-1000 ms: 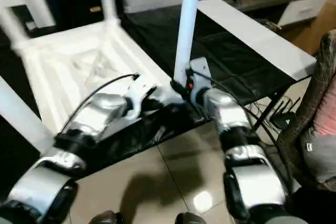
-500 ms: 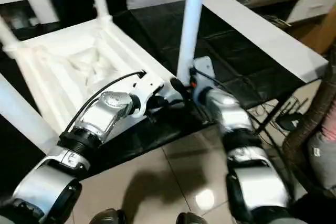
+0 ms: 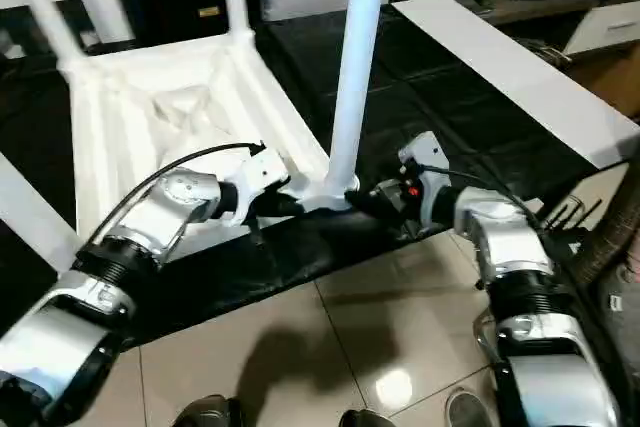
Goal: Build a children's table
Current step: Rotate leg to tighten
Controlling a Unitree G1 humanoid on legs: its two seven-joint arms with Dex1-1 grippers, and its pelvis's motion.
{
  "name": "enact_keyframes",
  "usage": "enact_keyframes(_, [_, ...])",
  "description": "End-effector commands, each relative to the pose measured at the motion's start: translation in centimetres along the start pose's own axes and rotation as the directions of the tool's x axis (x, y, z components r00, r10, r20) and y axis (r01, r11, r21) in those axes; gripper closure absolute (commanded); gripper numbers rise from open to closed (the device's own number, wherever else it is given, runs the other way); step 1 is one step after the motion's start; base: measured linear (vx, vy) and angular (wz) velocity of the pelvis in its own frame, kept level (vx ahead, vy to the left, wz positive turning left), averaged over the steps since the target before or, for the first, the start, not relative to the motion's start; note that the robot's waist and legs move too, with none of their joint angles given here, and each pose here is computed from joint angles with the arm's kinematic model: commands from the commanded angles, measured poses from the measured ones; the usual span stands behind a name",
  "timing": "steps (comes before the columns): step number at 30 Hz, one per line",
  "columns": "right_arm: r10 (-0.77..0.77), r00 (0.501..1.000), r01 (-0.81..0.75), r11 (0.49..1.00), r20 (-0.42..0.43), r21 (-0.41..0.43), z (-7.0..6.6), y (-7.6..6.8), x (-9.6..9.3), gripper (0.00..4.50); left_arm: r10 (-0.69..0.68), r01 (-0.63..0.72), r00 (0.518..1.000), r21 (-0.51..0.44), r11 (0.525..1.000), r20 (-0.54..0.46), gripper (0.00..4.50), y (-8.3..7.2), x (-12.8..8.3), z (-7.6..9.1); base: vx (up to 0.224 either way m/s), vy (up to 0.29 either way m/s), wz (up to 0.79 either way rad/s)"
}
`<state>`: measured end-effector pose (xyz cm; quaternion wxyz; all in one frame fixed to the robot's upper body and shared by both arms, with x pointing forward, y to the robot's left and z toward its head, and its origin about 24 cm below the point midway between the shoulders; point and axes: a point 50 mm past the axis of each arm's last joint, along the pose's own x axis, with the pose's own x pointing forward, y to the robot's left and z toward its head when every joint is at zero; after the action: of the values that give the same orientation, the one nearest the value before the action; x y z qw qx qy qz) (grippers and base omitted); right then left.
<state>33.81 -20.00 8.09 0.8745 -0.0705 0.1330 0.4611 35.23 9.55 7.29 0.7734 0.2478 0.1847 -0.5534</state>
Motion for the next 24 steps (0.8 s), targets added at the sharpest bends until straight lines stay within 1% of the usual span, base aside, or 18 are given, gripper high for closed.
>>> enact_keyframes(1, [0.038,0.999,-0.038,0.998,-0.010,-0.041,0.4,0.1,0.0,0.06,-0.110,0.112,0.994,0.096,0.989,-0.018,4.50,-0.8,0.4,0.7,0.000,0.000,0.00])
enact_keyframes(2, [0.093,0.996,-0.093,0.994,-0.003,-0.065,0.6,0.4,0.0,0.06,-0.189,0.190,0.982,0.131,0.973,-0.018,4.50,-1.3,0.2,0.7,0.000,0.000,0.00])
enact_keyframes(4, [0.135,0.991,-0.134,0.987,0.006,-0.085,0.7,0.7,0.0,0.06,-0.244,0.243,0.970,0.149,0.958,-0.016,4.50,-1.7,0.0,0.7,0.000,0.000,0.00])
enact_keyframes(6, [0.153,0.988,-0.152,0.984,0.006,-0.095,0.7,0.8,0.0,0.32,-0.267,0.266,0.964,0.157,0.951,-0.018,4.50,-1.8,-0.1,0.7,0.000,0.000,0.00])
enact_keyframes(7, [0.197,0.980,-0.196,0.976,0.001,-0.092,0.6,1.1,0.0,0.32,-0.301,0.302,0.953,0.181,0.936,-0.033,4.50,-2.0,-0.2,0.7,0.000,0.000,0.00])
enact_keyframes(8, [0.237,0.972,-0.236,0.967,-0.003,-0.091,0.5,1.5,0.0,0.43,-0.320,0.323,0.946,0.201,0.925,-0.046,4.50,-2.1,-0.3,0.7,0.000,0.000,0.00])
enact_keyframes(9, [0.237,0.972,-0.236,0.967,-0.003,-0.091,0.5,1.5,0.0,0.43,-0.320,0.323,0.946,0.201,0.925,-0.046,4.50,-2.1,-0.3,0.7,0.000,0.000,0.00])
enact_keyframes(11, [0.282,0.959,-0.284,0.955,-0.031,-0.086,0.2,1.9,0.2,0.71,-0.346,0.352,0.936,0.226,0.909,-0.064,4.50,-2.3,-0.4,0.5,0.000,0.000,0.00])
enact_keyframes(13, [0.295,0.955,-0.298,0.951,-0.039,-0.083,0.1,2.0,0.2,0.79,-0.351,0.358,0.934,0.231,0.905,-0.070,4.50,-2.4,-0.4,0.4,0.000,0.000,0.00])
enact_keyframes(14, [0.312,0.949,-0.315,0.946,-0.041,-0.082,0.0,2.2,0.3,0.98,-0.360,0.368,0.930,0.237,0.899,-0.078,4.50,-2.4,-0.4,0.3,0.000,0.000,0.00])
enact_keyframes(15, [0.339,0.940,-0.340,0.937,-0.035,-0.077,-0.1,2.4,0.5,0.98,-0.378,0.387,0.922,0.248,0.888,-0.087,4.50,-2.6,-0.5,0.3,0.000,0.000,0.00])
enact_keyframes(17, [0.353,0.935,-0.355,0.932,-0.030,-0.073,0.0,2.6,0.6,1.21,-0.386,0.396,0.918,0.252,0.883,-0.087,4.50,-2.7,-0.5,0.3,0.000,0.000,0.00])
enact_keyframes(19, [0.370,0.929,-0.370,0.927,-0.024,-0.062,0.0,2.7,0.8,1.33,-0.392,0.401,0.916,0.255,0.880,-0.087,4.50,-2.8,-0.5,0.3,0.000,0.000,0.00])
enact_keyframes(21, [0.385,0.923,-0.385,0.921,-0.023,-0.053,-0.1,2.9,0.9,1.58,-0.397,0.405,0.914,0.258,0.877,-0.087,4.50,-2.8,-0.5,0.3,0.000,0.000,0.00])
enact_keyframes(24, [0.406,0.914,-0.406,0.913,-0.024,-0.040,-0.1,3.1,0.9,1.72,-0.393,0.401,0.916,0.259,0.879,-0.087,4.50,-2.7,-0.5,0.3,0.000,0.000,0.00])
